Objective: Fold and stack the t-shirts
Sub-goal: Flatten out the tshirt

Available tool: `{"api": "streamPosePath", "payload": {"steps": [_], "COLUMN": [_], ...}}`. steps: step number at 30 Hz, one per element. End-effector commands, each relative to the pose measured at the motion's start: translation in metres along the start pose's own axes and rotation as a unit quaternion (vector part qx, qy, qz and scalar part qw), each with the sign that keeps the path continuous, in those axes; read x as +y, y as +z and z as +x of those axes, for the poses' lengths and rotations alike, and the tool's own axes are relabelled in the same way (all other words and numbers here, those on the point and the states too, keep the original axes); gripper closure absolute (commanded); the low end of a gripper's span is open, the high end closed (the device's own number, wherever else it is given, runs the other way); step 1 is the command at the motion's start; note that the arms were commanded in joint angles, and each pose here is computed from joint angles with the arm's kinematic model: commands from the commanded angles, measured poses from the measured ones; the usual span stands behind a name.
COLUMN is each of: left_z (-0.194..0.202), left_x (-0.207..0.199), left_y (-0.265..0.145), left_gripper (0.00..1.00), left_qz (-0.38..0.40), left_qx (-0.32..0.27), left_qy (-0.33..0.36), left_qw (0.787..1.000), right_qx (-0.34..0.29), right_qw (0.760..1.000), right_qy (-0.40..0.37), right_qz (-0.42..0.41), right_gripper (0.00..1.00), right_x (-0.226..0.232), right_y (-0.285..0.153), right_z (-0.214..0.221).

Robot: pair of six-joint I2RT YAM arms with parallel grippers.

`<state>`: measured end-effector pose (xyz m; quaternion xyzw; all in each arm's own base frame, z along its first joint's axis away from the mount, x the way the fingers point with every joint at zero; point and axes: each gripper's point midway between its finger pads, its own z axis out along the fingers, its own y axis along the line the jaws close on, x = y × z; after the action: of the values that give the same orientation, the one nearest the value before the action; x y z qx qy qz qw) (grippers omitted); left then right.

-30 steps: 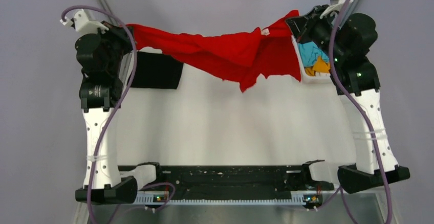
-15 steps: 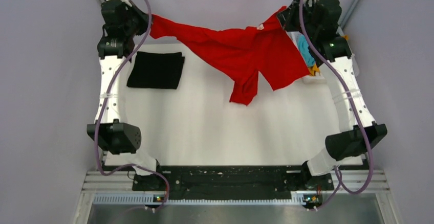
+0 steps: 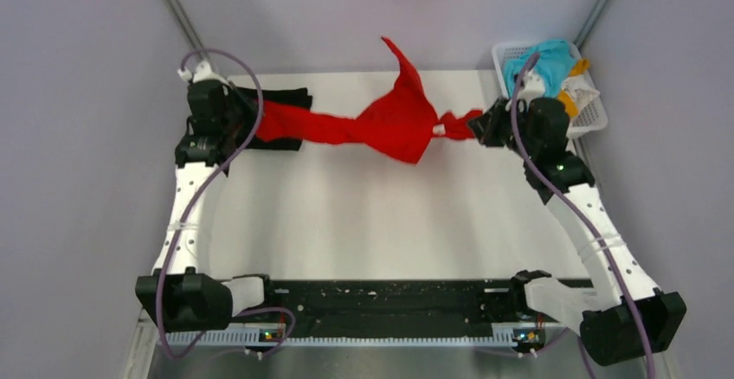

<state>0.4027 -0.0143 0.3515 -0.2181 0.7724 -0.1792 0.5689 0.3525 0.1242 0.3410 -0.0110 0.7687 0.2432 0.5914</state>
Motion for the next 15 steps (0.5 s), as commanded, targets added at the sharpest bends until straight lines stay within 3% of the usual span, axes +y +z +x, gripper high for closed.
{"api": "streamPosePath", "payload": {"steps": [1, 2, 3, 4, 5, 6, 8, 12, 15], "left_z": [0.120, 0.146, 0.166, 0.183, 0.195, 0.202, 0.204, 0.196, 0.210], "left_x": [0.100, 0.117, 0.130, 0.143, 0.151, 0.155, 0.152, 0.108, 0.052], "left_y": [-0.002, -0.009, -0.018, -0.028, -0.038, -0.046, -0.053, -0.045, -0.044], "left_gripper": [1.00, 0.92, 0.61, 0.38, 0.21, 0.12, 0.03, 0.01, 0.01], "left_qz": [-0.154, -0.176, -0.198, -0.227, -0.246, -0.260, -0.256, -0.145, -0.048], "left_qx": [0.120, 0.148, 0.173, 0.195, 0.216, 0.232, 0.242, 0.245, 0.266], "left_qy": [-0.039, -0.041, -0.041, -0.045, -0.046, -0.048, -0.050, -0.038, 0.037], "left_qw": [0.980, 0.972, 0.964, 0.953, 0.944, 0.936, 0.935, 0.958, 0.962], "right_qx": [0.213, 0.258, 0.290, 0.310, 0.319, 0.318, 0.302, 0.270, 0.263], "right_qw": [0.966, 0.953, 0.942, 0.934, 0.930, 0.929, 0.932, 0.942, 0.943], "right_qy": [0.134, 0.151, 0.158, 0.154, 0.146, 0.136, 0.122, 0.117, 0.129], "right_qz": [0.050, 0.057, 0.067, 0.084, 0.111, 0.133, 0.160, 0.158, 0.160], "right_gripper": [0.99, 0.92, 0.76, 0.59, 0.43, 0.33, 0.05, 0.01, 0.01], "right_x": [-0.031, -0.034, -0.038, -0.044, -0.054, -0.060, -0.068, -0.066, -0.066], "right_y": [-0.026, -0.038, -0.049, -0.059, -0.067, -0.071, -0.073, -0.067, -0.062], "right_z": [0.160, 0.191, 0.212, 0.225, 0.231, 0.229, 0.217, 0.195, 0.196]}}
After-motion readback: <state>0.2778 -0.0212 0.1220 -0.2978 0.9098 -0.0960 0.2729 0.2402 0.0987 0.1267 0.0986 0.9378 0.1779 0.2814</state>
